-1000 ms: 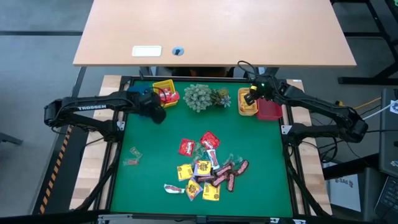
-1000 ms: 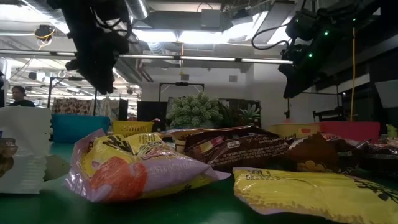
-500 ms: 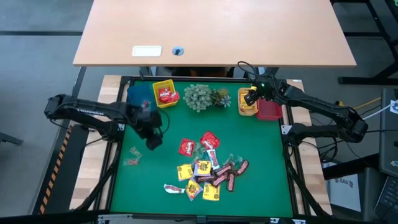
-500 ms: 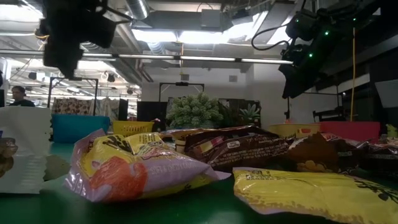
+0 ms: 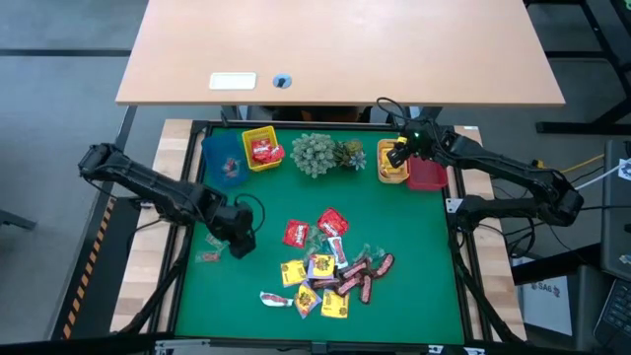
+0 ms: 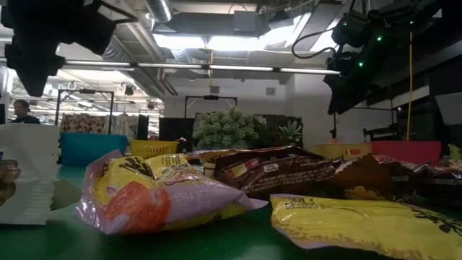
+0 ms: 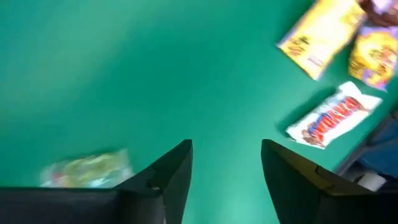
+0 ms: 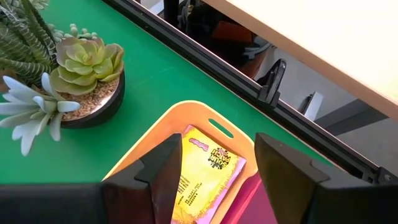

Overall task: Sort candy
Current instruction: Put the white chocolate into the red bin

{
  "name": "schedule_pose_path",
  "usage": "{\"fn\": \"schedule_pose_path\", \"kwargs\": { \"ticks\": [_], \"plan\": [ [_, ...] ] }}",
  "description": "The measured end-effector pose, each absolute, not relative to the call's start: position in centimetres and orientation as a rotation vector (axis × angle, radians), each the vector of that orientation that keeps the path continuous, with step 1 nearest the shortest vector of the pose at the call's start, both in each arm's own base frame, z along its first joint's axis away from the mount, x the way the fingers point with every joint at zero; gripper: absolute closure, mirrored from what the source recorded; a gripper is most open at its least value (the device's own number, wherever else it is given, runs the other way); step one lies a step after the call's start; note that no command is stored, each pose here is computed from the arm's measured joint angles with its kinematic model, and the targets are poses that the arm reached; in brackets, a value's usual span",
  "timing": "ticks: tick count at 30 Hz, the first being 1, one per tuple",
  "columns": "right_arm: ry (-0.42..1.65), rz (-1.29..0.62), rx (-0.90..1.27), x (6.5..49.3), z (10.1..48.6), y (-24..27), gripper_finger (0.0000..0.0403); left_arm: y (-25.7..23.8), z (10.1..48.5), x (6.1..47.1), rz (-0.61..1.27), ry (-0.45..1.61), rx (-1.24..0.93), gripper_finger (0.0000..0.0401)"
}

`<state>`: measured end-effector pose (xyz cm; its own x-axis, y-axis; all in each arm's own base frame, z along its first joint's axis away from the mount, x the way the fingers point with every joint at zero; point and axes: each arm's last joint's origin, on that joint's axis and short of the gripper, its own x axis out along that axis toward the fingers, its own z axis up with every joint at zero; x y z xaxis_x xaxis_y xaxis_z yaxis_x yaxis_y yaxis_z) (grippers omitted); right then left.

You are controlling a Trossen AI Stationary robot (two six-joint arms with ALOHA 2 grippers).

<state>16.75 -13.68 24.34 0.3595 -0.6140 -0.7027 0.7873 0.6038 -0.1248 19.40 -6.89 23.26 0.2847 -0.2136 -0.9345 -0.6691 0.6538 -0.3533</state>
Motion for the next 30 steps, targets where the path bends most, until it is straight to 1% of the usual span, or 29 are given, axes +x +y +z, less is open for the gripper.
{"fn": "schedule_pose_path", "kwargs": {
  "ticks": [3,10,15,20,25,30],
  "plan": [
    [0.795,-0.914,0.252,16.7,24.3,-13.6,0.02,-8.6,22.6,20.7,0.28,1.241,-0.831,0.0214],
    [0.808,-0.913,0.254,16.6,24.2,-13.6,0.02,-13.5,20.7,24.0,0.009,1.068,-0.714,0.0214],
    [0.808,-0.913,0.254,16.6,24.2,-13.6,0.02,-16.4,18.9,25.5,-0.129,0.98,-0.629,0.0214],
    [0.809,-0.913,0.254,16.6,24.2,-13.6,0.02,-18.0,17.0,25.9,-0.176,0.986,-0.585,0.0215],
    [0.809,-0.913,0.254,16.6,24.2,-13.6,0.02,-19.1,16.2,25.5,-0.199,1.008,-0.559,0.0215],
    [0.809,-0.913,0.255,16.6,24.2,-13.6,0.02,-19.5,16.1,25.1,-0.138,0.96,-0.486,0.0215]
  ]
}}
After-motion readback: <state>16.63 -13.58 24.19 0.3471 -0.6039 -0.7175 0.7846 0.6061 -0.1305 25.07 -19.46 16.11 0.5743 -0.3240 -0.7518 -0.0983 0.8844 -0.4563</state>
